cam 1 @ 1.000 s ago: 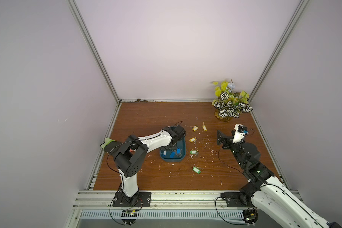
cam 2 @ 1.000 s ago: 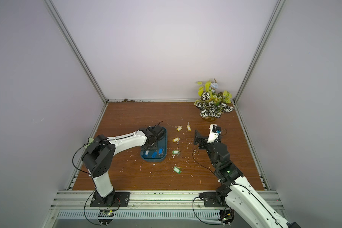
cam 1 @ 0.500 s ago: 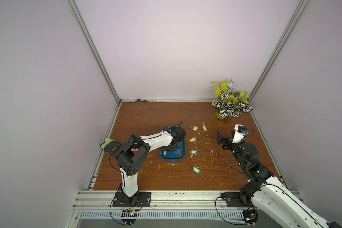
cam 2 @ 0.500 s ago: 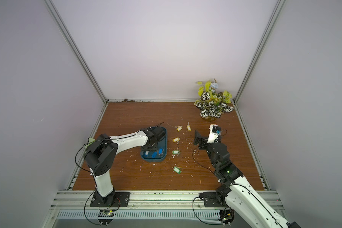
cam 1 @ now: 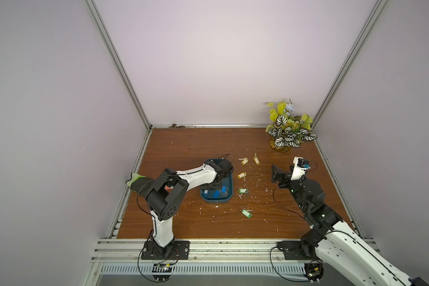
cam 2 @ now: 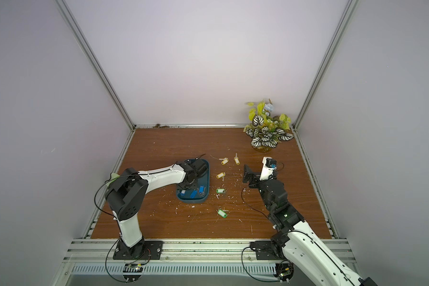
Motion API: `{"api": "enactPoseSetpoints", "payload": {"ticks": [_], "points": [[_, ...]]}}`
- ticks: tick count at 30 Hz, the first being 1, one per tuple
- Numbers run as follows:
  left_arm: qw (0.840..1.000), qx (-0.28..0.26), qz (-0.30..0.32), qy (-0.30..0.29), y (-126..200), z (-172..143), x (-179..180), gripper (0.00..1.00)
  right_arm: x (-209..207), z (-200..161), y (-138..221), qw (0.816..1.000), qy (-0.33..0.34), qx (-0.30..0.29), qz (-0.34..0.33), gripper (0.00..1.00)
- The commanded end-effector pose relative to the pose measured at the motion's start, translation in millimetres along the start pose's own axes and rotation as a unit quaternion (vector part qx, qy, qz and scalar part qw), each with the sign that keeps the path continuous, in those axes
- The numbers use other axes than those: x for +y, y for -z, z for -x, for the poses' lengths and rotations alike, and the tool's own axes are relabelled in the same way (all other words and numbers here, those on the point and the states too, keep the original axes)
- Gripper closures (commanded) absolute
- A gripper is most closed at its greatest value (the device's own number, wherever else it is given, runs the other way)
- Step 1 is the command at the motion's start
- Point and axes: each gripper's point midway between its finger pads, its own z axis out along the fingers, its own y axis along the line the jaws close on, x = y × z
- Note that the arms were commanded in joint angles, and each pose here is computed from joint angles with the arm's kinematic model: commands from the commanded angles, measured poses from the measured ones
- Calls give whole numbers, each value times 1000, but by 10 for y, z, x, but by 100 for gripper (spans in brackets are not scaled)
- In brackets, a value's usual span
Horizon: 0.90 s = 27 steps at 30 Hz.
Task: Take the keys out of the storage box
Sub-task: Pick up the key from the storage box, then place the key at the center of the board.
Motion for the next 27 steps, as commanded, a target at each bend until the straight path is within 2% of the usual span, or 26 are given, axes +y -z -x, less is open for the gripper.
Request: {"api": "enactPoseSetpoints", "payload": {"ticks": [1,5,19,23,27], "points": [[1000,12,15,-14,-13,-121,80,95,-21,99,7,1000,-10,-19,-7,1],[1000,-7,12,-14,79,-29,96,100,-22,107,12,1000,-11,-21,-6,1],[995,-92,-26,-27,619,410,92,100,-108,225,62,999,9,-36,-29,1],[990,-131,-42,-45,852,553,53,100,-149,302,83,998,25,-40,-44,1],[977,-172,-92,-84,1146,685,-143,100,-188,419,119,996,46,-48,-61,1]]}}
